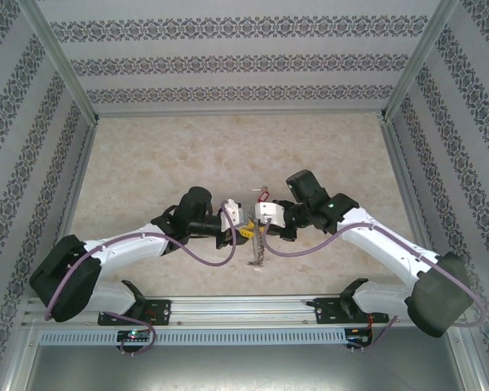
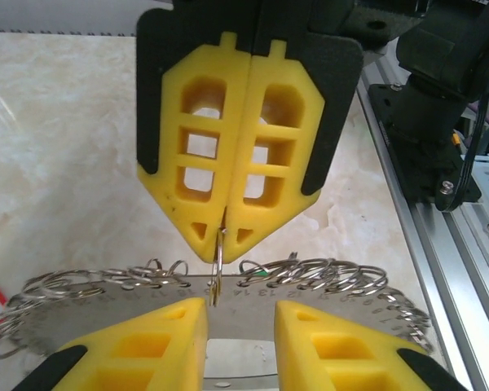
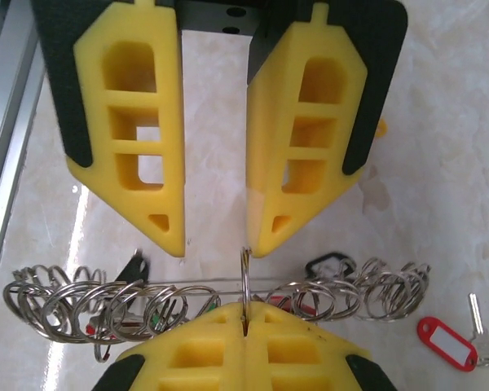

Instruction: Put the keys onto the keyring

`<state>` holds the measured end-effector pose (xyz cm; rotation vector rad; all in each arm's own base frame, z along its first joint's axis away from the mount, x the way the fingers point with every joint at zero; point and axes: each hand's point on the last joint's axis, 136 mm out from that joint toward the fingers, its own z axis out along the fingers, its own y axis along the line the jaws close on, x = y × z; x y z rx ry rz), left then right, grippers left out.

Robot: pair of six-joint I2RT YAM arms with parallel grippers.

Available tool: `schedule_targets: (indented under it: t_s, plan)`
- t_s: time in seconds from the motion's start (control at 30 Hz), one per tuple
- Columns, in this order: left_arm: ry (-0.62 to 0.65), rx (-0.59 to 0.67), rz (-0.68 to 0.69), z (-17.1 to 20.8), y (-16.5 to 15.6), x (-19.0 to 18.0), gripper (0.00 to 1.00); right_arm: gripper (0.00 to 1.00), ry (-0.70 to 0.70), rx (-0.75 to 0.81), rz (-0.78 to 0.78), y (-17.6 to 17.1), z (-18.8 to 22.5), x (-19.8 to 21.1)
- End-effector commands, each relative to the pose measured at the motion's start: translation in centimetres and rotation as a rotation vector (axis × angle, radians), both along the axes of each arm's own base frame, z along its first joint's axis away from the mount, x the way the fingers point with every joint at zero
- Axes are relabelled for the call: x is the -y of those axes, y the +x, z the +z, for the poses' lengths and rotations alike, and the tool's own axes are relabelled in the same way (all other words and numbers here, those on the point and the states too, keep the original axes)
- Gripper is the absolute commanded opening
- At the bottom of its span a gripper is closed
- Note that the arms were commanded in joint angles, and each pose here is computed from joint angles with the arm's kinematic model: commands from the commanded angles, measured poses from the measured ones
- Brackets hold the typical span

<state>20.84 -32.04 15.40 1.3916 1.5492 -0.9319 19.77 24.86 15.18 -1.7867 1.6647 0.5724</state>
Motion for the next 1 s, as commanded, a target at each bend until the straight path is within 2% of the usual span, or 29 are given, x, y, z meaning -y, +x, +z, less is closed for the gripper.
schedule_targets:
  t_s: [0.0, 0.47, 0.5, 0.57, 0.83, 0.97]
  plan:
    - [-0.038, 0.011, -0.033, 1.3, 0.4, 0.6, 0.29, 0.0, -0.04, 0.029, 0.016, 0.3, 0.4, -0.1]
    - [-0.072, -0.005, -0.019, 1.1, 1.2, 1.4, 0.27, 0.0, -0.039, 0.006, 0.019, 0.1, 0.3, -0.8]
    - [-0.078, -0.005, -0.016, 1.1, 1.3, 1.5, 0.25, 0.0, -0.034, 0.005, 0.016, 0.2, 0.3, -0.8]
    - [-0.08, -0.008, -0.019, 0.9, 1.3, 1.6, 0.13, 0.0, -0.023, 0.005, 0.013, 0.2, 0.4, -1.0]
    - [-0.079, -0.015, -0.01, 0.3, 1.7, 2.0, 0.2, 0.0, 0.049, 0.0, -0.003, 0.3, 1.5, -1.7]
    - [-0.082, -0.011, -0.002, 0.0, 1.8, 2.0, 0.19, 0.0, 0.09, 0.005, -0.012, 0.2, 2.0, -1.8]
